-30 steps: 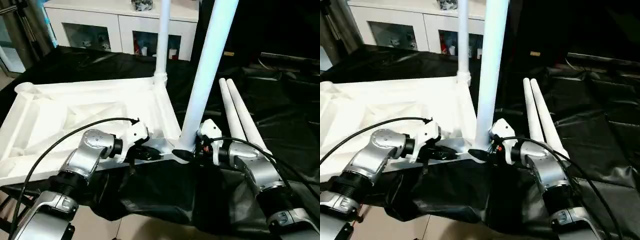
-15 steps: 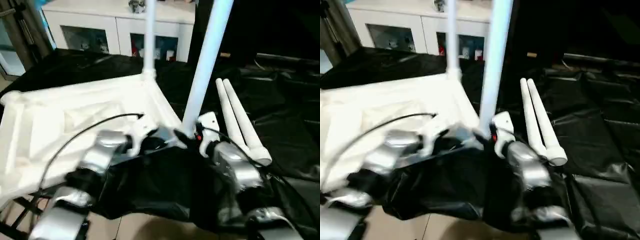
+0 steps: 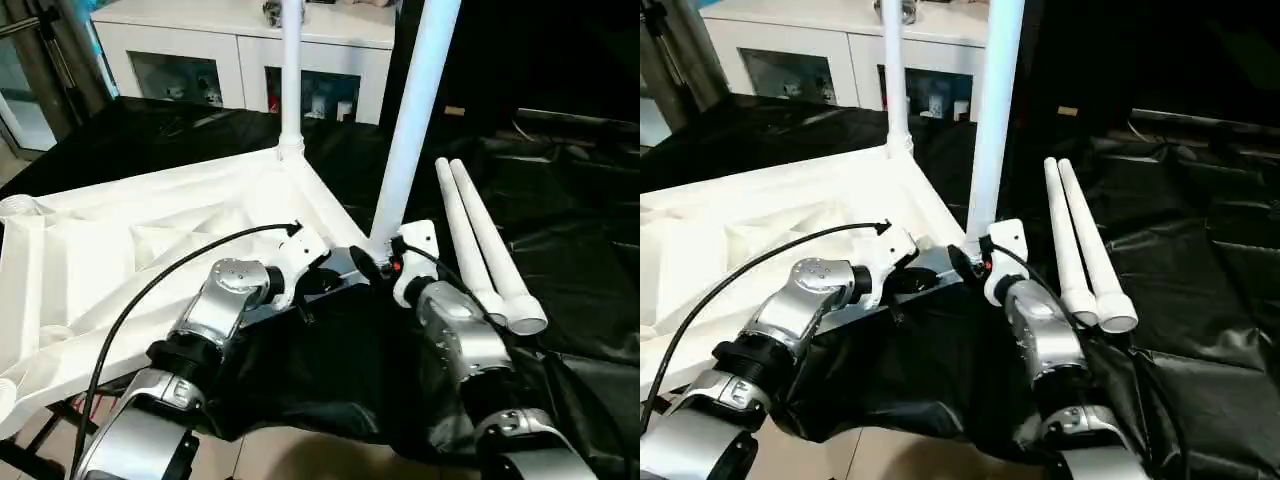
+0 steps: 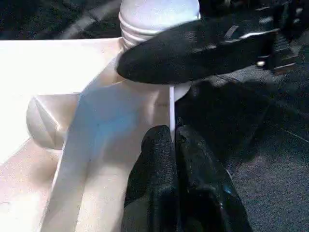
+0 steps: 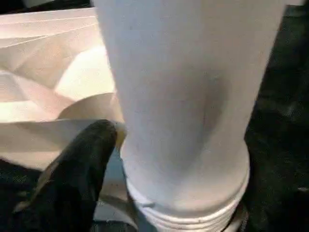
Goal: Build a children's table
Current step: Rotate leg to tighten
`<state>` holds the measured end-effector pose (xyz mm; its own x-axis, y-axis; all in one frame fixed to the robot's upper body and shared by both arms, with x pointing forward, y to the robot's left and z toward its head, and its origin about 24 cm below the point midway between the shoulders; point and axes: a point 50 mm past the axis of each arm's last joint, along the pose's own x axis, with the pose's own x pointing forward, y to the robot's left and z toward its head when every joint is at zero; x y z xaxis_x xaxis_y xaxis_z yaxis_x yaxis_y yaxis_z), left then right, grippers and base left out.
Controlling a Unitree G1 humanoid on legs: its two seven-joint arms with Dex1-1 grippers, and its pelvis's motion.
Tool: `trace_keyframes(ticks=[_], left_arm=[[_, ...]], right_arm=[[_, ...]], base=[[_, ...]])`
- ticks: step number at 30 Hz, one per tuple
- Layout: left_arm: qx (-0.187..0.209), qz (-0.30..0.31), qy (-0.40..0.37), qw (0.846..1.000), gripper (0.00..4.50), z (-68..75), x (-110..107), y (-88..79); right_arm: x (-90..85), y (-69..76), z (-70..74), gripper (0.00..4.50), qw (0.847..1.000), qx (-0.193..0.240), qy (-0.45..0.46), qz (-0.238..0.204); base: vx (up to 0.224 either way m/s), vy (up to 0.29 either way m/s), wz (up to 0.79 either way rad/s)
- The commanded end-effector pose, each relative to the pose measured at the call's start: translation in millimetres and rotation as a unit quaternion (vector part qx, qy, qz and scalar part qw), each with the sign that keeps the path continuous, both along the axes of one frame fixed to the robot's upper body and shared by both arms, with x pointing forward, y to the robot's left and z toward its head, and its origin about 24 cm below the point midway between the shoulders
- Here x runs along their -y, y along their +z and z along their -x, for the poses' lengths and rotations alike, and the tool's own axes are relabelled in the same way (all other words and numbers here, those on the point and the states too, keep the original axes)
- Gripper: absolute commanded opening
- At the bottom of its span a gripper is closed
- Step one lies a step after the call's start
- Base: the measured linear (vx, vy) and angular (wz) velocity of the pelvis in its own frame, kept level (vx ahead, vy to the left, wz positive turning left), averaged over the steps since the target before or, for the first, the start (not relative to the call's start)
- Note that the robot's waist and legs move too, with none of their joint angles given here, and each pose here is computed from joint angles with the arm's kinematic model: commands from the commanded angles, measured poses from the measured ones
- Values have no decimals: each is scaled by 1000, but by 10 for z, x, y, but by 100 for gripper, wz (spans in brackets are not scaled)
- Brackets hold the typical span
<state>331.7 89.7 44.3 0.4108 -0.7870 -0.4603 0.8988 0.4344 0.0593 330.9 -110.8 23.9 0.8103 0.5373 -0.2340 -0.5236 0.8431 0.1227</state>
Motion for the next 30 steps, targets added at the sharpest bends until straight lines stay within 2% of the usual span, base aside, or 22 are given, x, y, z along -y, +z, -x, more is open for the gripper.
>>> trace_keyframes(ticks=[1,2,3,8,12,16,17,20,22,27,29,30], left_arm=[[24,41,-74,996,0,63,231,137],[22,40,-85,995,0,80,205,135],[16,37,-108,993,0,113,130,131],[10,34,-139,990,0,159,13,133],[4,27,-151,988,0,172,-67,129],[-7,25,-177,984,0,211,-141,137],[-12,23,-184,983,0,223,-169,137],[-19,16,-190,982,0,229,-223,133],[-20,14,-186,982,0,222,-239,134],[-14,17,-167,986,0,187,-230,137],[-11,20,-151,988,0,160,-201,138],[-6,24,-137,990,0,132,-167,144]], right_arm=[[-263,-88,132,392,994,-24,106,4],[-228,-85,149,392,992,-22,128,13],[-136,-62,199,392,983,-19,183,26],[11,-13,287,392,965,-25,258,37],[87,16,309,392,958,-33,283,40],[130,43,327,358,952,-36,302,42],[137,46,336,337,950,-38,308,44],[134,44,358,324,946,-42,318,44],[116,38,370,304,945,-44,320,40],[55,-12,387,287,951,-51,303,27],[19,-55,372,284,959,-52,276,28],[-7,-101,346,284,968,-53,242,34]], base=[[0,0,0],[0,0,0],[0,0,0],[0,0,0],[0,0,0],[0,0,0],[0,0,0],[0,0,0],[0,0,0],[0,0,0],[0,0,0],[0,0,0]])
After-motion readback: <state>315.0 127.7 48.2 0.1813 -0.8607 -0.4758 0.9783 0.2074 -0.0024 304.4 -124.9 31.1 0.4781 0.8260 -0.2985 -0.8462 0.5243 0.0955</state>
